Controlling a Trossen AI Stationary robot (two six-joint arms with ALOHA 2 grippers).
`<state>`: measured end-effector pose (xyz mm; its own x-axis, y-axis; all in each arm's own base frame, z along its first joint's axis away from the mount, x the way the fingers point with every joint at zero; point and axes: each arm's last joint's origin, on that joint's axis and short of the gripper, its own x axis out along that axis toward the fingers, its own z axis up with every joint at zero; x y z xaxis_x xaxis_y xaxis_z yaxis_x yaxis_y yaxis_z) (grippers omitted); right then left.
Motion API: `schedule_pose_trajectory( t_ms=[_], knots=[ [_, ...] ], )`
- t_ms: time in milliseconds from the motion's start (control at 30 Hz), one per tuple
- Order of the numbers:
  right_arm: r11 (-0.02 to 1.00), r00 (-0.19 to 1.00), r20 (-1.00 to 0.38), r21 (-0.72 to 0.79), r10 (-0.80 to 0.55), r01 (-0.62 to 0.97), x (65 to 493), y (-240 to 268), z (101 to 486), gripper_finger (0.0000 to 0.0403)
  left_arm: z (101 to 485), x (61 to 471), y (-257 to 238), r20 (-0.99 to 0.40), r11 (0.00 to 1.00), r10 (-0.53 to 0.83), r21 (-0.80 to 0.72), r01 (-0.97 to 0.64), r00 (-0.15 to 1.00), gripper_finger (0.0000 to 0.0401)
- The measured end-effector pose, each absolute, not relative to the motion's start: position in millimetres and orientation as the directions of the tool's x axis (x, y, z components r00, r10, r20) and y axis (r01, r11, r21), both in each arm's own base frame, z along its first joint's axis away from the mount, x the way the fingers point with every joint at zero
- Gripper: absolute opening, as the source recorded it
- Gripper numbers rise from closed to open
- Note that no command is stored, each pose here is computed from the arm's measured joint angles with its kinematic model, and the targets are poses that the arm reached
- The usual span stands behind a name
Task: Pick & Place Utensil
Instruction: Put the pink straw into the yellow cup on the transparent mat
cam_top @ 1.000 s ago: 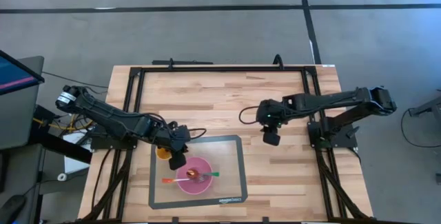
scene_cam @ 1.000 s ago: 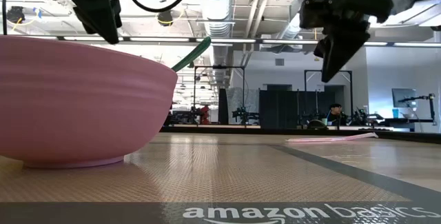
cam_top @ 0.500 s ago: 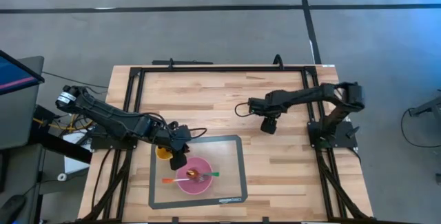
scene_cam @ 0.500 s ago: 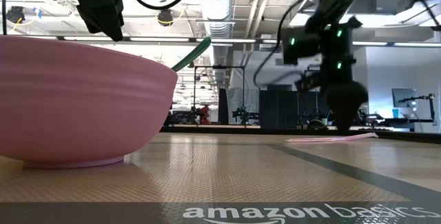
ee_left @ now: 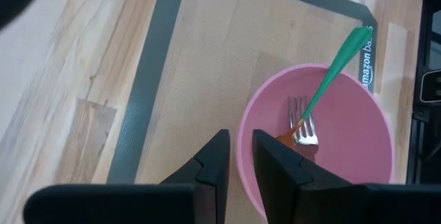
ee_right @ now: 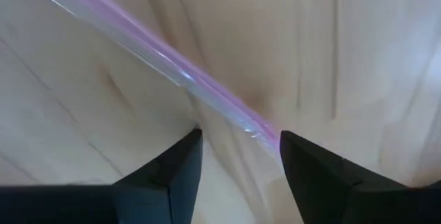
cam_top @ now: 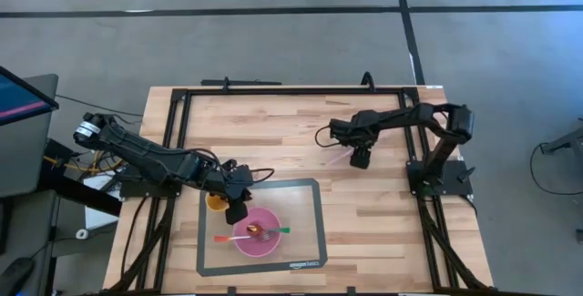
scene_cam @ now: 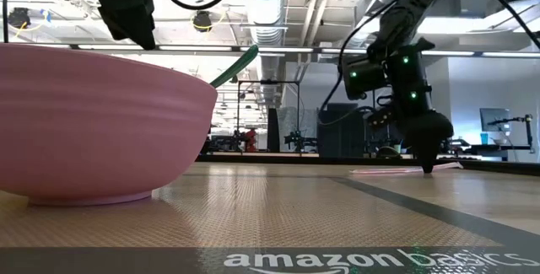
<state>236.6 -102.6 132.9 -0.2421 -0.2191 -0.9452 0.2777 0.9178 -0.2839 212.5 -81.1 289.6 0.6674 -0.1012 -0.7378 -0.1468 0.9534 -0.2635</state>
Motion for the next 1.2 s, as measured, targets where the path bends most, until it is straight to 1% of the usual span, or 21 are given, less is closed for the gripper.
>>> schedule_pose_trajectory(
  t_ms=[167,267,333,400,533,600,767,900,1000,1100,1200],
  knots=[
    [0.94,-0.224,-0.959,-0.229,-0.173,0.252,234,-109,133,0.0185,290,213,-81,-0.736,0.955,-0.094,-0.258,-0.149,0.67,0.0064],
    [0.94,-0.22,-0.964,-0.208,-0.15,0.271,233,-112,133,0.0168,290,213,-81,-0.736,0.955,-0.095,-0.258,-0.148,0.67,0.0064],
    [0.941,-0.213,-0.969,-0.183,-0.124,0.284,232,-113,133,0.0145,290,213,-81,-0.737,0.955,-0.095,-0.258,-0.149,0.67,0.0064],
    [0.943,-0.198,-0.976,-0.15,-0.093,0.298,232,-114,133,0.0112,290,213,-81,-0.736,0.955,-0.095,-0.258,-0.148,0.67,0.0064],
    [0.945,-0.184,-0.981,-0.11,-0.054,0.309,232,-113,133,0.0032,289,213,-81,-0.737,0.955,-0.095,-0.257,-0.148,0.669,0.0064],
    [0.945,-0.184,-0.981,-0.111,-0.056,0.306,233,-111,133,0.001,290,213,-81,-0.737,0.955,-0.095,-0.257,-0.148,0.67,0.0064],
    [0.943,-0.179,-0.981,-0.121,-0.067,0.309,236,-104,133,0.0019,289,213,-80,-0.735,0.956,-0.076,-0.245,-0.159,0.674,0.0064],
    [0.94,-0.149,-0.985,-0.125,-0.081,0.316,242,-94,135,0.0004,289,213,-80,-0.733,0.957,-0.067,-0.239,-0.165,0.677,0.0064],
    [0.94,-0.112,-0.99,-0.115,-0.083,0.322,249,-86,141,0.0007,289,213,-80,-0.73,0.958,-0.047,-0.226,-0.177,0.682,0.0064],
    [0.953,-0.034,-0.997,-0.072,-0.065,0.296,259,-75,156,0.0003,290,214,-80,-0.722,0.955,-0.044,-0.232,-0.183,0.69,0.0064],
    [0.965,0.08,-0.993,-0.064,-0.088,0.256,270,-64,179,0.0003,292,215,-80,-0.703,0.953,-0.044,-0.242,-0.182,0.71,0.0064]
  ],
)
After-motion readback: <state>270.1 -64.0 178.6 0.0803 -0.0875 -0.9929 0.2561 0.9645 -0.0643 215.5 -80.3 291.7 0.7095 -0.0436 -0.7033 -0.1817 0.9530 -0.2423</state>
